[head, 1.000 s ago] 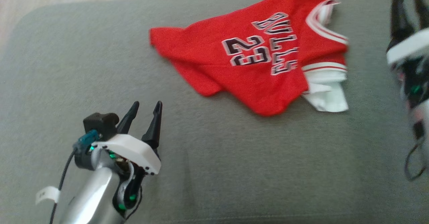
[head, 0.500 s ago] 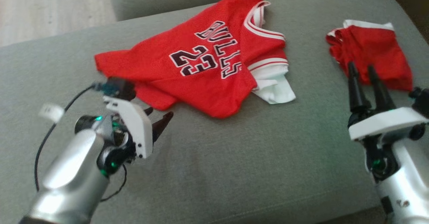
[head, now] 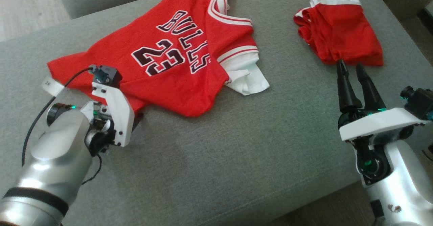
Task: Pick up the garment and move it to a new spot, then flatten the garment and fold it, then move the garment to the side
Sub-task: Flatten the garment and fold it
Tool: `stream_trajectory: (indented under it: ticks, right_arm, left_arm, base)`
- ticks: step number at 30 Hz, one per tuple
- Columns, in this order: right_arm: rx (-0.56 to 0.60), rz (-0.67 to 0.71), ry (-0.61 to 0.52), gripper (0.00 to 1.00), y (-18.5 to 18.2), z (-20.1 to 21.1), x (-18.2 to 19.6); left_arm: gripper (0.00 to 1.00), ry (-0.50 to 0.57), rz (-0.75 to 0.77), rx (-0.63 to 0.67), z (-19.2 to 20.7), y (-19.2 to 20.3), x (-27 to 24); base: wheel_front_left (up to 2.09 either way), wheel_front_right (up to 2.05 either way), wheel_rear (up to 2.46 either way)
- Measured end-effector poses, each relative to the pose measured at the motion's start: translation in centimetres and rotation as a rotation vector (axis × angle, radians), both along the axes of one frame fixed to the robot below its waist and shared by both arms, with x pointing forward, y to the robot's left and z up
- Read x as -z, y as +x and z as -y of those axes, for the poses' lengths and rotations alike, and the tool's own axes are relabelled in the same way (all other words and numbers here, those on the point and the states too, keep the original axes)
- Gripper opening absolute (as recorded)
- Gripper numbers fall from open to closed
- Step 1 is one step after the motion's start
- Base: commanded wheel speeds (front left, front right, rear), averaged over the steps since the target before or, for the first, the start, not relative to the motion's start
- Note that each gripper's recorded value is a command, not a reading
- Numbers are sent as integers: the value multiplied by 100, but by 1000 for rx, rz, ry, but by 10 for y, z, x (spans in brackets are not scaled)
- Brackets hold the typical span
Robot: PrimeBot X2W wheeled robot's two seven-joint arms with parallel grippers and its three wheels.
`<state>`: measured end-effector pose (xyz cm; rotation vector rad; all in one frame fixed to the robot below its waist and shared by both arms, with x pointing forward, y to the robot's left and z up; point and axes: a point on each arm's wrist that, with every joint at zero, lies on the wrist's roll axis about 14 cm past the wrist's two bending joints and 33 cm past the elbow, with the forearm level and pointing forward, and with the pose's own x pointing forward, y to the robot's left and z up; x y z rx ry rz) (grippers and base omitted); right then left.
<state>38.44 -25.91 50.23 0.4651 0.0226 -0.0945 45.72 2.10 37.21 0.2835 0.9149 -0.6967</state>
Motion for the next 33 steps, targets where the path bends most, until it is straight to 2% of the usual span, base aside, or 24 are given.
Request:
stream_trajectory:
  ticks: [1, 2, 3, 7, 14, 22, 26, 31, 32, 33]
  right_arm:
    - [4, 1, 1, 100, -1, 1, 0]
    - [9, 1, 2, 100, -2, 2, 0]
    - [9, 1, 2, 100, -2, 2, 0]
    - [16, -11, 2, 100, -8, 3, 5]
    - [-29, -27, 2, 100, -9, -9, 5]
    - [-106, -81, 4, 100, -14, -30, 12]
    - [-133, -105, 2, 100, -18, -36, 14]
    - [-124, -135, -1, 100, -22, -29, 17]
    - [-124, -143, -4, 100, -23, -29, 18]
    - [-123, -146, -4, 100, -23, -28, 19]
  left_arm:
    - [99, 8, -2, 6, 0, 1, 1]
    - [53, 13, 6, 13, 1, 3, 1]
    - [0, 13, 6, 13, 1, 3, 1]
    - [0, 19, 19, 28, 1, 2, -5]
    - [0, 14, -31, 148, 9, -36, -27]
    - [0, 91, -139, 164, -51, -66, -66]
    - [0, 154, -254, 149, -85, -91, -68]
    - [0, 180, -360, 132, -110, -116, -60]
    - [46, 177, -368, 129, -111, -119, -57]
    - [100, 163, -368, 125, -109, -120, -53]
  base:
    - [0, 0, 0]
    - [0, 0, 0]
    - [0, 0, 0]
    - [0, 0, 0]
    - [0, 0, 0]
    - [0, 0, 0]
    - [0, 0, 0]
    - [0, 0, 0]
    - [0, 0, 0]
    - [0, 0, 0]
